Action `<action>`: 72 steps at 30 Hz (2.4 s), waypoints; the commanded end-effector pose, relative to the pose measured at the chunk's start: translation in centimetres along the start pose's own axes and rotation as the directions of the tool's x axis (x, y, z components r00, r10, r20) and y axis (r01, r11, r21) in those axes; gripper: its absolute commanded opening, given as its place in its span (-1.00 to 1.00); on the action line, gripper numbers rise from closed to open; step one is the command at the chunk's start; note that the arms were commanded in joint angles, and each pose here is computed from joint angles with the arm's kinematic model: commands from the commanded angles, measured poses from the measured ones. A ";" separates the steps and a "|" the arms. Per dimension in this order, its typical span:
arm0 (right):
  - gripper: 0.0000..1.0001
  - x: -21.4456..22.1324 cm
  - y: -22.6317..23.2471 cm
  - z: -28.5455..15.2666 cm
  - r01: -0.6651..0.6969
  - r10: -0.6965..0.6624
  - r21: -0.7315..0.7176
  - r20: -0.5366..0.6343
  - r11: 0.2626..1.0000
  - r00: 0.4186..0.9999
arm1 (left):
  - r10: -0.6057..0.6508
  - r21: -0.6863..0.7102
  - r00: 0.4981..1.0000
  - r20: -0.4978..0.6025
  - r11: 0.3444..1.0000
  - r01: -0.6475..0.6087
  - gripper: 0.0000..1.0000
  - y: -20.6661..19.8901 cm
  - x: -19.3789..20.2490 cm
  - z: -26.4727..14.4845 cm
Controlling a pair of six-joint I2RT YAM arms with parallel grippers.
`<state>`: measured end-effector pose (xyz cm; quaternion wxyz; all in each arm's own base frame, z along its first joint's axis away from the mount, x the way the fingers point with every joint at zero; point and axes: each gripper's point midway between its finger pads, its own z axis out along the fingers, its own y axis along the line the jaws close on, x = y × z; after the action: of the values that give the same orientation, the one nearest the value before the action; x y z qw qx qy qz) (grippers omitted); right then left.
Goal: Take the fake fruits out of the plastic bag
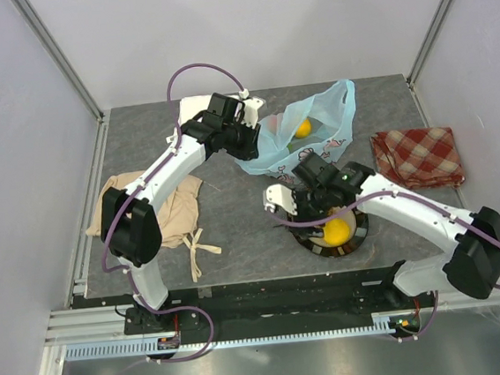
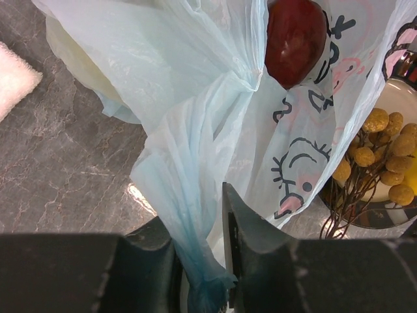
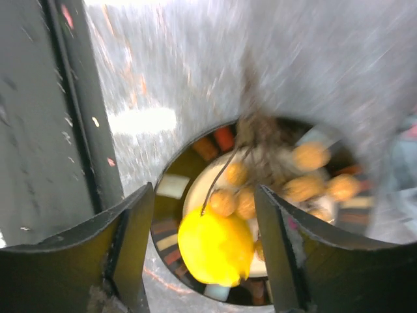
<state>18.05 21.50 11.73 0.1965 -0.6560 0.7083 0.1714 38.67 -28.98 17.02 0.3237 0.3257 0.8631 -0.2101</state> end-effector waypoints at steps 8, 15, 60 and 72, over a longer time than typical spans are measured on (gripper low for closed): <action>0.43 -13.1 -6.4 -11.3 -0.112 0.067 0.133 0.306 0.985 0.950 | -0.001 0.051 0.996 0.086 0.999 -0.004 -0.34 -1.5 -2.5 -2.3; -0.25 -12.4 -19.2 -9.4 -0.240 0.098 0.433 0.324 0.869 0.941 | -0.071 0.084 0.995 0.067 0.994 0.065 -0.52 -2.6 -1.1 -3.3; 0.72 5.2 -40.1 4.5 -0.686 0.585 0.455 0.363 0.568 0.725 | -0.141 -0.320 0.958 0.251 0.922 0.220 -0.94 5.0 -1.9 -3.2; -0.12 3.6 -39.8 -0.1 -0.704 0.534 0.428 0.459 0.567 0.710 | -0.135 -0.311 0.964 0.229 0.928 0.204 -0.95 4.9 -1.3 -2.8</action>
<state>57.14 15.63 2.92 0.3421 -0.2536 0.9025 0.0648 40.85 -23.85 17.58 0.4191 0.1498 0.8883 -0.1131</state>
